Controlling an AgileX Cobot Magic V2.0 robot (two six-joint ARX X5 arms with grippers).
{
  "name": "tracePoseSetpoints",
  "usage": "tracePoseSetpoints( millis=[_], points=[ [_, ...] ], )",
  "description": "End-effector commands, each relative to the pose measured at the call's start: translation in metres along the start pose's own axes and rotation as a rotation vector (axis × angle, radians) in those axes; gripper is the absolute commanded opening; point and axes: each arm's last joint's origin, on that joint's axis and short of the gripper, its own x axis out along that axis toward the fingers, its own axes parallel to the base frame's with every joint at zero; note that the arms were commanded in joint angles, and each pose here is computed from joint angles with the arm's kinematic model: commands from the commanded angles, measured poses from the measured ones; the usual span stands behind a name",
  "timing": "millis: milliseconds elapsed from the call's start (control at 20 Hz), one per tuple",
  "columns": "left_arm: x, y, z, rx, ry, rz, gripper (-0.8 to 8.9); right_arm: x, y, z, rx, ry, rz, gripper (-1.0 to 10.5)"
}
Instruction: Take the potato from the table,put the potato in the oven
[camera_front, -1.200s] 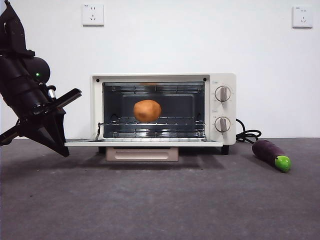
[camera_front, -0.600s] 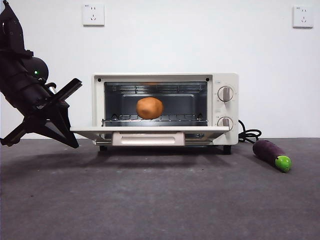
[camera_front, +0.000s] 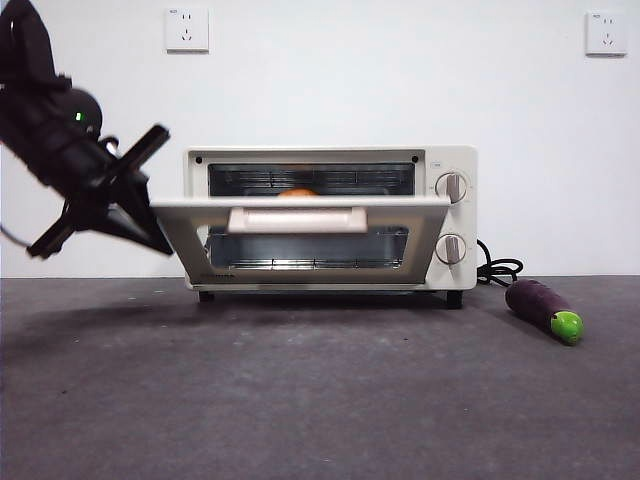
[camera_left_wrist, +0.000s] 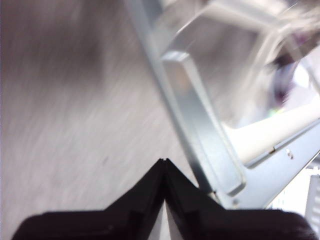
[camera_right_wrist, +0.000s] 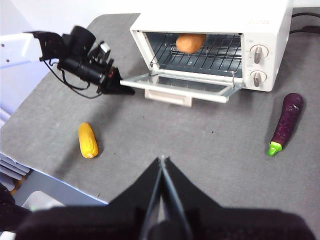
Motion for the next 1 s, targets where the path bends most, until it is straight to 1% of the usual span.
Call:
tracePoseSetpoints(
  millis=[50, 400, 600, 800, 1000],
  points=[
    [-0.006, -0.019, 0.007, 0.056, -0.028, -0.062, -0.07, 0.001, -0.001, -0.003, 0.001, 0.021, -0.011, 0.0],
    [-0.024, -0.042, 0.023, 0.115, -0.115, -0.086, -0.07, 0.001, -0.001, -0.003, 0.000, 0.020, -0.014, 0.0],
    [-0.029, -0.049, 0.031, 0.121, -0.167, -0.107, -0.07, 0.001, -0.002, -0.002, -0.001, 0.006, -0.041, 0.0],
    [-0.031, -0.052, 0.034, 0.127, -0.196, -0.122, -0.07, 0.001, -0.002, -0.002, -0.009, 0.006, -0.043, 0.0],
    [-0.031, -0.052, 0.034, 0.138, -0.195, -0.126, -0.07, 0.001, -0.004, -0.001, -0.029, -0.027, -0.113, 0.0]
  ],
)
